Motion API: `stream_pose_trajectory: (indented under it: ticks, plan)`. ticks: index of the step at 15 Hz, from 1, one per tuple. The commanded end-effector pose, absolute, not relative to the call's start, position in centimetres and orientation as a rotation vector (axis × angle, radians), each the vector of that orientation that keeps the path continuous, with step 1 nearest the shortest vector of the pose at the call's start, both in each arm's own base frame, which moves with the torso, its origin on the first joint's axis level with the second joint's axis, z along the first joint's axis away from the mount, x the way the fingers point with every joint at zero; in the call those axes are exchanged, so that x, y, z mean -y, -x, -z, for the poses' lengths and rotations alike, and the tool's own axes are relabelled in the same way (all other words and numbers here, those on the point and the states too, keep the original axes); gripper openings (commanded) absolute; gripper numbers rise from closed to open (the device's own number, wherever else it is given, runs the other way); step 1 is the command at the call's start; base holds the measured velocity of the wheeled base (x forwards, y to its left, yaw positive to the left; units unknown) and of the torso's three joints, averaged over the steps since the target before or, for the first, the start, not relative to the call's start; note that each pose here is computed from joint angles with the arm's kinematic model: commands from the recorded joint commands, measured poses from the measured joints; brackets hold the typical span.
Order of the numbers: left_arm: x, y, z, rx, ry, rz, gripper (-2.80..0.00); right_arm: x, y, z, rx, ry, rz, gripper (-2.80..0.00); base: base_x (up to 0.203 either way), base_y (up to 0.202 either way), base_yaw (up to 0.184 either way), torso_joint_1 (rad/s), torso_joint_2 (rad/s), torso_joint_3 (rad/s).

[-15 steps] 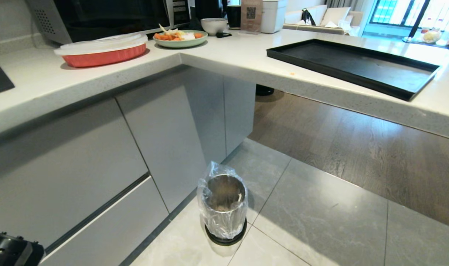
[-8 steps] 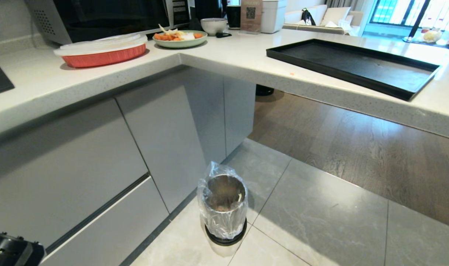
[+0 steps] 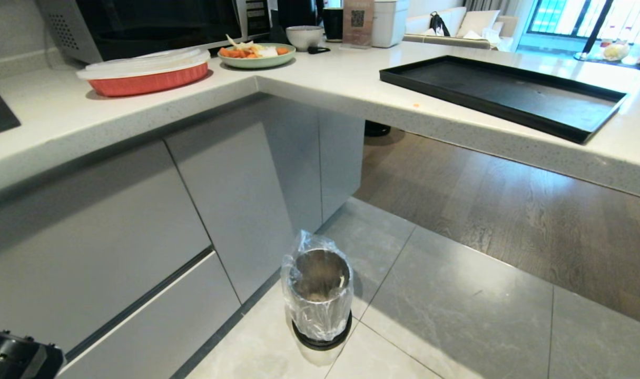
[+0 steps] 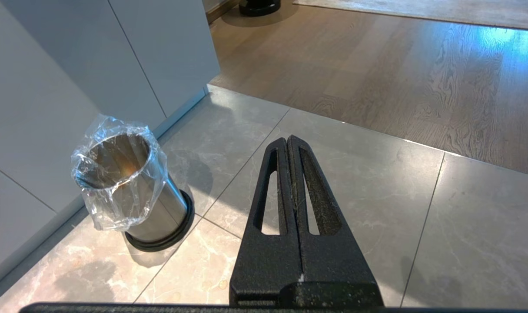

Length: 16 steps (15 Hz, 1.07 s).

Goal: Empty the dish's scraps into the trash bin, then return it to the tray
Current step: Move the bowl over the trash can

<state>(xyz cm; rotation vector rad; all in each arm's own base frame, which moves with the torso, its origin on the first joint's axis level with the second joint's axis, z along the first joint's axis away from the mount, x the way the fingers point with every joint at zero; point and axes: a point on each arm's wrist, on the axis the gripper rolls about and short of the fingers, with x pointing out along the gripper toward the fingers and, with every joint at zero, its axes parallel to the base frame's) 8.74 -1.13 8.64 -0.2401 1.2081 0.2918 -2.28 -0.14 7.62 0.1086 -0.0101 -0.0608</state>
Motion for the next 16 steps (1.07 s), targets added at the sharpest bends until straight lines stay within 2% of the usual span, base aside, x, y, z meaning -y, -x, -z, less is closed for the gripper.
stream_pose_trajectory:
  ticks: [1,16]
  plan:
    - [1.14,-8.80,-8.70,-1.205,0.243,-0.294,-2.80,0.14,2.28,-7.63,0.011,-0.109,0.061,-2.80,0.000,0.000,0.000,0.000,0.00,0.000]
    - [1.63,-8.55,-8.55,-1.220,0.203,-0.242,-2.80,0.14,2.28,-7.63,0.011,-0.108,0.061,-2.80,0.000,0.000,0.000,0.001,0.00,-0.009]
